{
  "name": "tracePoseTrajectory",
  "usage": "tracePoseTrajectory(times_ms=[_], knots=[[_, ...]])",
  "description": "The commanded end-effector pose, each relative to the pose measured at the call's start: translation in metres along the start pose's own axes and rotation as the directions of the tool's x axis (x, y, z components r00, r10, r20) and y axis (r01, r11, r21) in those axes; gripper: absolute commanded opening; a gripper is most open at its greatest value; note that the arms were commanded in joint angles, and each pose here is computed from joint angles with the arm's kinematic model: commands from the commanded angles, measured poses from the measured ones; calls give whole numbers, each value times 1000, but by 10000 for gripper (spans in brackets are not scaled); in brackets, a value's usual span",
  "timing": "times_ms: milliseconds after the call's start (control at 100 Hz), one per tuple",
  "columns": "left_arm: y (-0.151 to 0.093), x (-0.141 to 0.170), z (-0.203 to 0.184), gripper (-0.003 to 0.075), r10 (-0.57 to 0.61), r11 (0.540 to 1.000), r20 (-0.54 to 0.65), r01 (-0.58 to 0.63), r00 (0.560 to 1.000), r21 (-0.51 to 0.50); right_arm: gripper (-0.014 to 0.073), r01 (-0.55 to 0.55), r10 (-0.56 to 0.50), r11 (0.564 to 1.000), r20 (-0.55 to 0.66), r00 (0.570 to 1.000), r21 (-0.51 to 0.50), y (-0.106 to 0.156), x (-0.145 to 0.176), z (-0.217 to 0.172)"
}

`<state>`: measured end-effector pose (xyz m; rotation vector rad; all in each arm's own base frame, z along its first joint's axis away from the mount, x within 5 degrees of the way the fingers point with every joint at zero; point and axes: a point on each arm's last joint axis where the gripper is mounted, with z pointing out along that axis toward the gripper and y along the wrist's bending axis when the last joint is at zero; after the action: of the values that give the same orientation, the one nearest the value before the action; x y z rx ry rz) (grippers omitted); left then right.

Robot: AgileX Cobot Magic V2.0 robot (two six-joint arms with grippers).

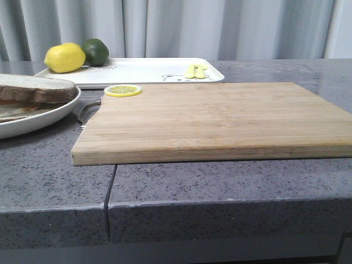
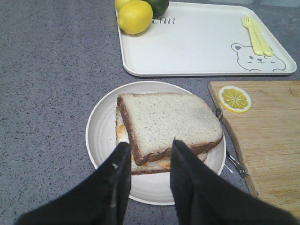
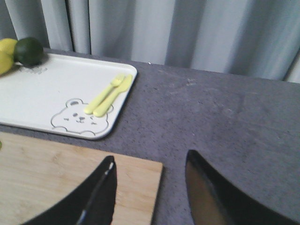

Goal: Place bread and move sandwich to tray
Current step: 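Withdraw the right gripper away from the plate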

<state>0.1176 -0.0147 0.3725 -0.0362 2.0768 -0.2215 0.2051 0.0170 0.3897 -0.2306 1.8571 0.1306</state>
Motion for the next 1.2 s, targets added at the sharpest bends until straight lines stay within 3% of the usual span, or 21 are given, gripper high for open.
tracePoseTrajectory(times_ms=[0, 160, 640, 1190], knots=[[-4, -15, -5, 185, -8, 1000, 95, 6, 995, 22, 361, 27, -31, 995, 41, 999, 92, -6, -10, -19], [-4, -15, -5, 185, -8, 1000, 95, 6, 995, 22, 361, 32, -37, 986, 31, 999, 166, -7, 7, -35], [-4, -15, -5, 185, -8, 1000, 95, 6, 995, 22, 361, 31, -49, 981, 91, 995, 190, 8, 79, -73], [-4, -15, -5, 185, -8, 1000, 95, 6, 995, 22, 361, 28, -56, 979, 133, 990, 202, 8, 82, -77]])
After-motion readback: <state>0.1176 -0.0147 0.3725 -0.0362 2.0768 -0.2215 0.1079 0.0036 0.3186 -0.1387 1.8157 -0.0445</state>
